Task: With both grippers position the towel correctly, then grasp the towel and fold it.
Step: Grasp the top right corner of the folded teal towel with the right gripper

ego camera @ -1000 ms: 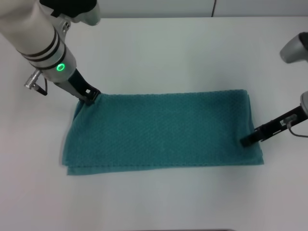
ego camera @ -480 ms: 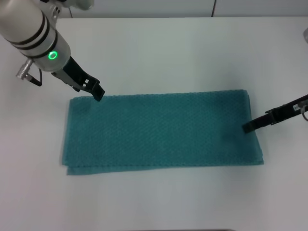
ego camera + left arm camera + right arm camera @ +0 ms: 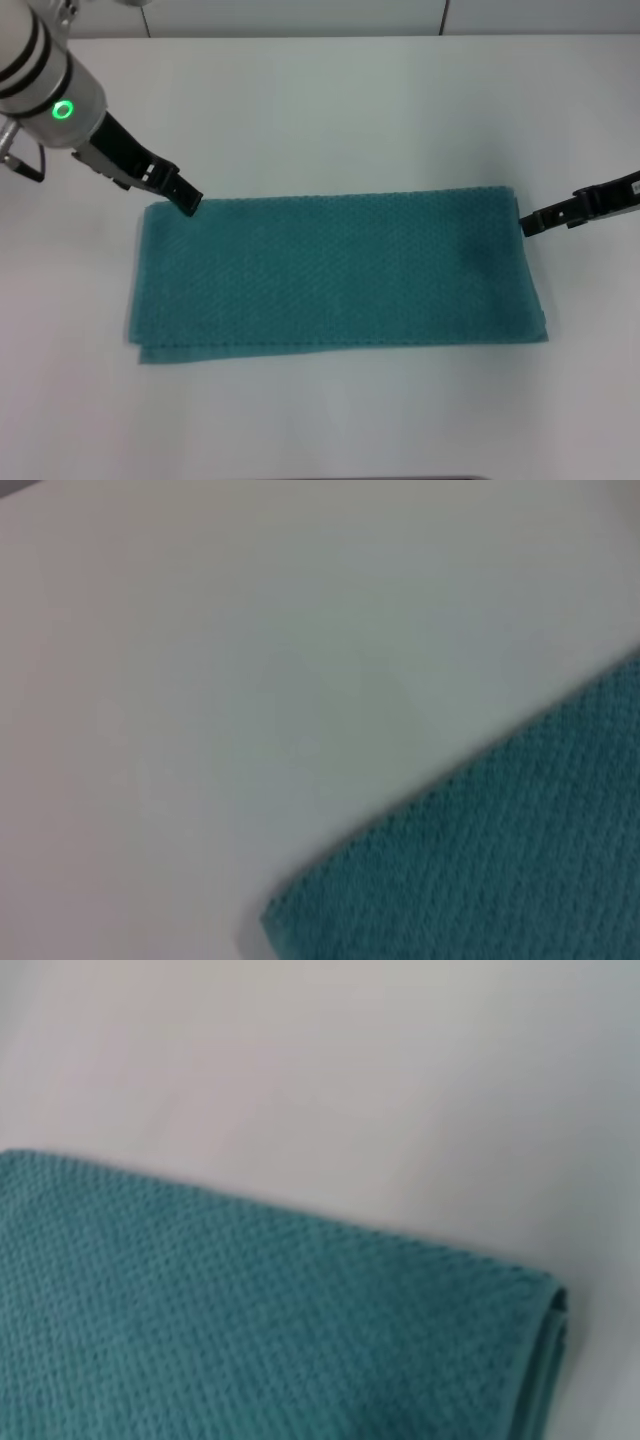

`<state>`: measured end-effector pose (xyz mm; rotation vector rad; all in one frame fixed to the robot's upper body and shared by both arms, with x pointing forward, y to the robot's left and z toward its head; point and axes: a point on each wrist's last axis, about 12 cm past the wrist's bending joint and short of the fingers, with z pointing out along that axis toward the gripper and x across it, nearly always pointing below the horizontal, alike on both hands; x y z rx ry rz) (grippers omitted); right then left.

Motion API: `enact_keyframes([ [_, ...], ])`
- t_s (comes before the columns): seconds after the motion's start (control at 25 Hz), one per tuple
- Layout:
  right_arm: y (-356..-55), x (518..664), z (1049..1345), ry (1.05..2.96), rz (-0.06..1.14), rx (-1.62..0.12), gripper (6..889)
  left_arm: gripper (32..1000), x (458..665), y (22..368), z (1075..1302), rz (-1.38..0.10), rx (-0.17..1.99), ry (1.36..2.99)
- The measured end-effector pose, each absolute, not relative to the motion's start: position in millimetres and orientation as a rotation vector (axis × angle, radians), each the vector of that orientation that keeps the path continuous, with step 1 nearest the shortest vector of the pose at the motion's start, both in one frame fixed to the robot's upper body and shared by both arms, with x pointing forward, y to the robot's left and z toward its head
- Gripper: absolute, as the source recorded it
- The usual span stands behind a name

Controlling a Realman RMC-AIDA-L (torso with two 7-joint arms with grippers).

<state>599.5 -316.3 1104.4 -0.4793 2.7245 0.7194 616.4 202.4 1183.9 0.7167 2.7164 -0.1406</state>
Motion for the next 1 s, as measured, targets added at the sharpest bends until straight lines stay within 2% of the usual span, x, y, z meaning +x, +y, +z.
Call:
enact_keyframes([
  [0.04, -317.9, 600.1, 1105.7, 2.727, 0.715, -0.469, 854, 891, 614.4, 205.0, 1184.1, -0.147, 0.7, 2.728],
  [0.28, -323.2, 604.7, 1112.4, 2.729, 0.681, -0.402, 853, 918, 606.3, 220.0, 1175.1, -0.095, 0.59, 2.807],
  [0.44, -326.4, 605.6, 1111.2, 2.751, 0.643, -0.365, 852, 918, 602.9, 226.4, 1168.9, -0.04, 0.544, 2.836],
  [0.76, -324.1, 610.5, 1110.4, 2.779, 0.59, -0.34, 853, 919, 603.6, 227.6, 1168.7, -0.028, 0.506, 2.843],
  [1.0, -311.0, 617.3, 1105.6, 2.804, 0.562, -0.374, 852, 918, 604.0, 228.7, 1167.6, -0.035, 0.475, 2.852],
])
